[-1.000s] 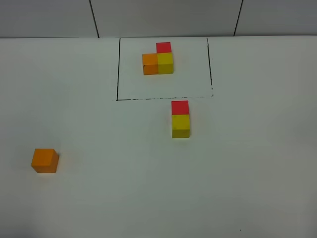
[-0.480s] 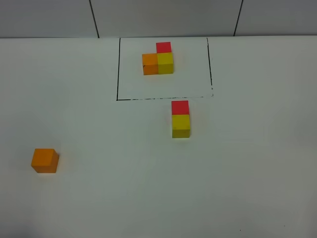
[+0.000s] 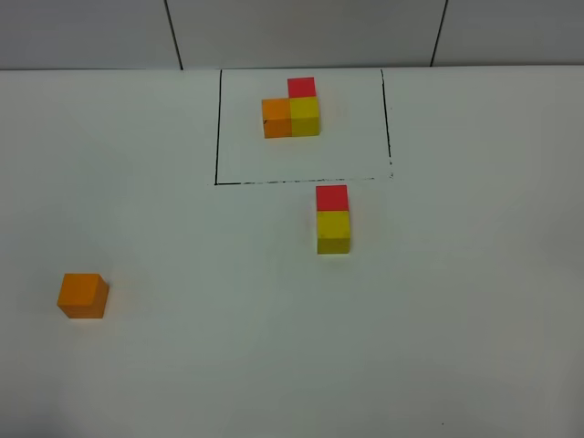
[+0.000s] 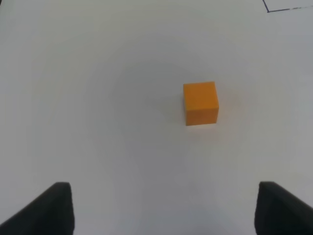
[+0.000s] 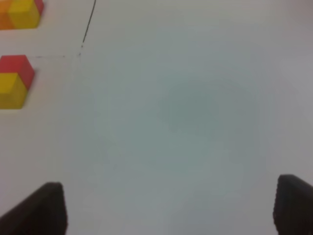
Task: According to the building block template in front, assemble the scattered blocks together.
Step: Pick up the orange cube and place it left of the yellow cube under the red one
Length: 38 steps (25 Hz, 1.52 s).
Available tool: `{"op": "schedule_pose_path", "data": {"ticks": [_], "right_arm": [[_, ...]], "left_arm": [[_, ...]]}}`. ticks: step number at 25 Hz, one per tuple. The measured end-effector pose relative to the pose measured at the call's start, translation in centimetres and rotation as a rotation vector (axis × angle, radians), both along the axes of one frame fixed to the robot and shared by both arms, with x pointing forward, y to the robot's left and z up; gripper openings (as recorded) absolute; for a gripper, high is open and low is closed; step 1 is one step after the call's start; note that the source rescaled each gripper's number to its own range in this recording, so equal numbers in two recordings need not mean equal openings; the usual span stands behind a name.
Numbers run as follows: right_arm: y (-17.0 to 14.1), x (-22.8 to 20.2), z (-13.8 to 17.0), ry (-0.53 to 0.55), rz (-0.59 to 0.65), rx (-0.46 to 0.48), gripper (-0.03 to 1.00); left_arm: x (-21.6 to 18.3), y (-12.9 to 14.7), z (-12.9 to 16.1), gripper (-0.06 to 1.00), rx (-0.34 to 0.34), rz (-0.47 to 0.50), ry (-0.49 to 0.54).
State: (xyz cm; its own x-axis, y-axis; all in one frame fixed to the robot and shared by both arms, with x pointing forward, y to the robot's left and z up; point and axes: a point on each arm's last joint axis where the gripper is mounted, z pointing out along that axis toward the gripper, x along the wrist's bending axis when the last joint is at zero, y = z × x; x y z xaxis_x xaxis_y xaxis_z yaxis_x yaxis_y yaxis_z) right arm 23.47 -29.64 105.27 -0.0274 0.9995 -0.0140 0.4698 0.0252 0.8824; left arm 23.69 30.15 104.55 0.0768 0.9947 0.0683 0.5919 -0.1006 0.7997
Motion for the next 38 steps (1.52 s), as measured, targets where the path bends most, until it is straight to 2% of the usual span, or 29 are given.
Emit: {"op": "schedule_pose_path", "data": {"ticks": [21,23,29,33,38], "right_arm": [[0.0,0.0,0.0,0.0,0.0,0.0,0.71],[0.0,0.0,0.0,0.0,0.0,0.0,0.71],[0.0,0.0,0.0,0.0,0.0,0.0,0.71],[0.0,0.0,0.0,0.0,0.0,0.0,0.71],[0.0,0.0,0.0,0.0,0.0,0.0,0.71]], "left_arm": [[0.2,0.0,0.0,0.73,0.0,0.0,0.011],[0.7,0.0,0.0,0.77,-0.002,0.003,0.047],[4.6,-0.1,1.0,0.97,-0.017,0.019,0.176],[8.3,-0.2,2.4,1.0,-0.016,0.021,0.242],[14.3,-0.4,2.0,1.0,-0.053,0.072,0.413]]}}
